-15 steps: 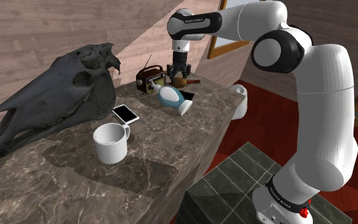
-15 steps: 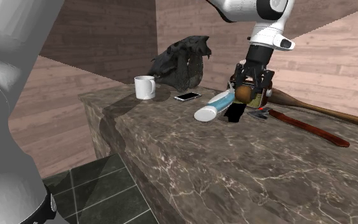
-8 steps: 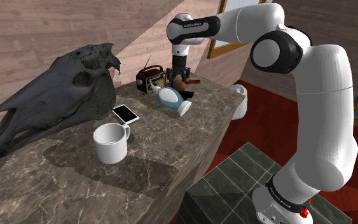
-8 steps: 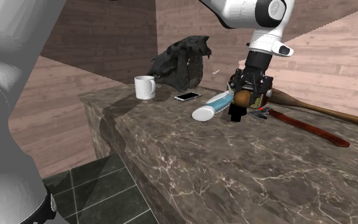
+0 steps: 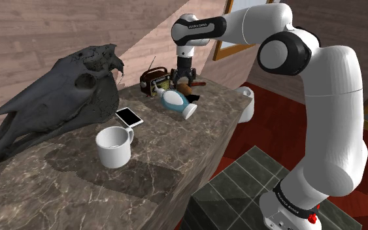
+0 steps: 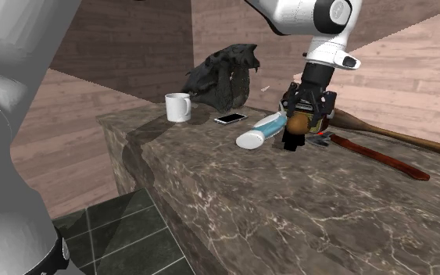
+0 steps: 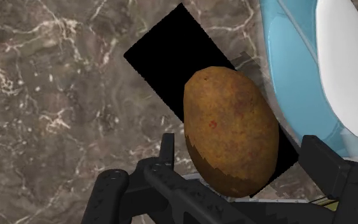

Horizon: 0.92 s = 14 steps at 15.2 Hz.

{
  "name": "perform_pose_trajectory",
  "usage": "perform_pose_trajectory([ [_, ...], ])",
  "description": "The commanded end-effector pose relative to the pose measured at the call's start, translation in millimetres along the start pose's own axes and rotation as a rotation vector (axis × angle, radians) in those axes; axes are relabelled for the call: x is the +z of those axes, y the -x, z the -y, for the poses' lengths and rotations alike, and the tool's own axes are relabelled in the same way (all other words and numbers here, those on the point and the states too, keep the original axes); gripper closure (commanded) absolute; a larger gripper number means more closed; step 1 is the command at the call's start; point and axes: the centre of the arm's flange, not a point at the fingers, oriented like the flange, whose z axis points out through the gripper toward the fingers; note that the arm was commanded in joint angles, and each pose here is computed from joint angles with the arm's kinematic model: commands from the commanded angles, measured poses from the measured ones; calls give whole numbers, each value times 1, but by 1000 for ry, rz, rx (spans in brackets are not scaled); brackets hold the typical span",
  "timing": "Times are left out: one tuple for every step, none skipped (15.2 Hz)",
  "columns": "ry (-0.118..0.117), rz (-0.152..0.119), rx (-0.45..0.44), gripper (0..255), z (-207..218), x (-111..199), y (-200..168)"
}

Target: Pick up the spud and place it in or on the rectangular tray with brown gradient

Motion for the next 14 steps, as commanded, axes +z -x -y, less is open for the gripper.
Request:
perform_pose_trajectory([
  [0, 0, 0, 0, 0, 0, 0],
  [0, 0, 0, 0, 0, 0, 0],
  [0, 0, 0, 0, 0, -13, 0],
  [0, 0, 0, 0, 0, -26, 0],
  [0, 0, 0, 0, 0, -40, 0],
  [0, 0, 0, 0, 0, -50, 0],
  [0, 0, 0, 0, 0, -50, 0],
  [0, 0, 0, 0, 0, -50, 0],
  [0, 0, 0, 0, 0, -50, 0],
  [0, 0, 0, 0, 0, -50, 0],
  [0, 0, 0, 0, 0, -50, 0],
  [0, 0, 0, 0, 0, -50, 0],
  [0, 0, 0, 0, 0, -50, 0],
  [0, 0, 0, 0, 0, -50, 0],
])
